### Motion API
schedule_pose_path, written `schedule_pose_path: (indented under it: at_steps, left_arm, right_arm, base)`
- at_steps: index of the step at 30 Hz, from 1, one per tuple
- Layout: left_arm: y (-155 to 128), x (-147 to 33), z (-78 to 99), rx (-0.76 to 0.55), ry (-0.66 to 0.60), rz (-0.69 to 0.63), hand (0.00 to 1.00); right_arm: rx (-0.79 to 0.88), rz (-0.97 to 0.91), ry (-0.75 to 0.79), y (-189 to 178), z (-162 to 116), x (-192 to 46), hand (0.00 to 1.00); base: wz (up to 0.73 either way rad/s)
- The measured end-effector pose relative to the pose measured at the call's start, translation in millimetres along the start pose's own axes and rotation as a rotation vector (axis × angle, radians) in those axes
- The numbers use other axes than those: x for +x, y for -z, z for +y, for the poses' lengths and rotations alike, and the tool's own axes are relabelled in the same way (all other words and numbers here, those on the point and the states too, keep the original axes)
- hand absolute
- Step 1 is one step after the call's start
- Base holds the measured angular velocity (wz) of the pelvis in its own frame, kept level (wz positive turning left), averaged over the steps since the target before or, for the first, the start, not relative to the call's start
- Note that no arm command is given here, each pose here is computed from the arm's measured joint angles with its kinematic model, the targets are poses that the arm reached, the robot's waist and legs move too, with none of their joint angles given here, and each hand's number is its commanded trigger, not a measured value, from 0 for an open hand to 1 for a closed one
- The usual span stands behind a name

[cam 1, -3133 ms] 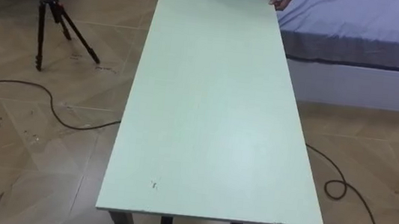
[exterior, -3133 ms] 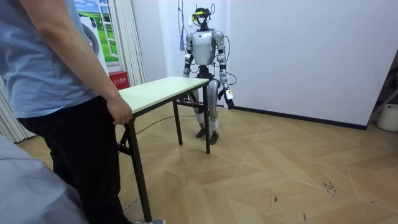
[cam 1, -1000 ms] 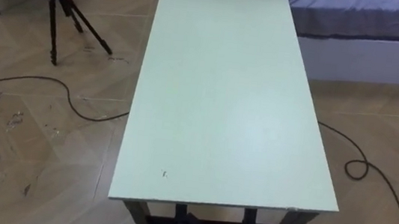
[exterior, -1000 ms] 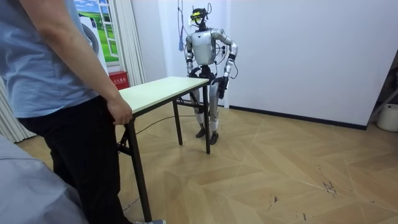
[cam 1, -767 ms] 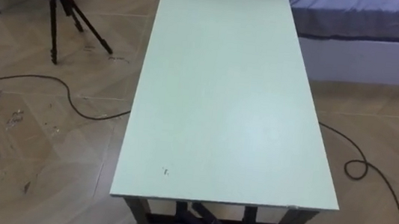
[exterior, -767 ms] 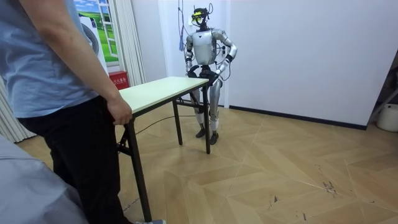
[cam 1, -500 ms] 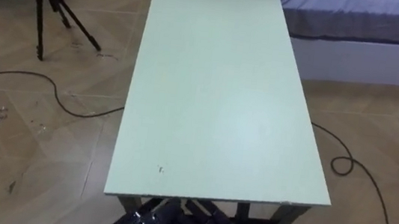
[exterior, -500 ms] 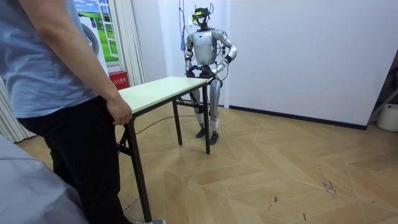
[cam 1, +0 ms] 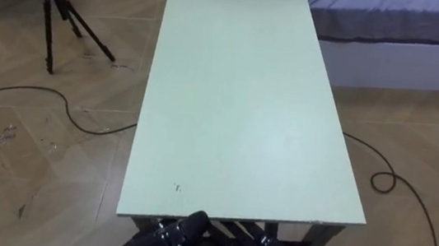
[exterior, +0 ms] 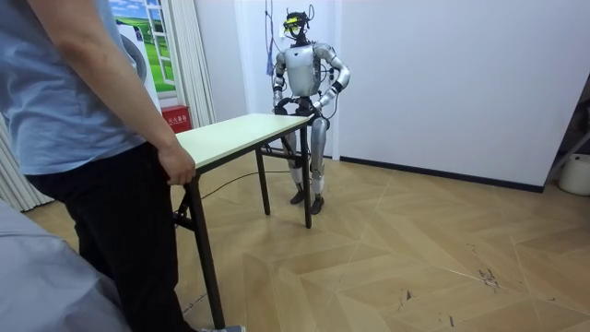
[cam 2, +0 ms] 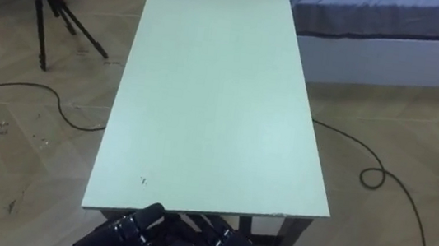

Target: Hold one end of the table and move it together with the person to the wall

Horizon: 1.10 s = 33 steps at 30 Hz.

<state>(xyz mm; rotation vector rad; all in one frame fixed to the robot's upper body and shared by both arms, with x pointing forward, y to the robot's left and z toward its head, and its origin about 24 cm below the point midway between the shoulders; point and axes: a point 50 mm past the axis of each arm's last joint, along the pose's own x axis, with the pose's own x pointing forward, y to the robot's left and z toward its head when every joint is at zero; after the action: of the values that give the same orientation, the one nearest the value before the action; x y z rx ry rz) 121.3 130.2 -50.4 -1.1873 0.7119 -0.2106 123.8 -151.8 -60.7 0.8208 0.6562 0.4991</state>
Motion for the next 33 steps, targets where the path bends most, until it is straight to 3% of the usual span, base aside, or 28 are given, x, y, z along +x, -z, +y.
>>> schedule_pose_path:
  at_steps: [6, 23, 33]
  left_arm:
    - [-0.5, 4.6, -0.6, -0.007, -0.006, -0.009, 0.00]
    - [-11.6, 31.9, 24.6, -0.045, -0.120, -0.067, 0.00]
    - [-10.8, 34.9, 37.7, -0.093, -0.224, -0.064, 0.00]
  right_arm:
    - [0.014, -0.014, 0.029, 1.1, 0.9, 5.0, 0.00]
    - [0.084, -0.016, 0.170, 13.8, -19.0, 19.7, 0.00]
    - [0.120, -0.129, 0.300, -14.5, -31.1, 25.4, 0.00]
  base:
    - [0.00]
    - [-0.06]
    - [0.00]
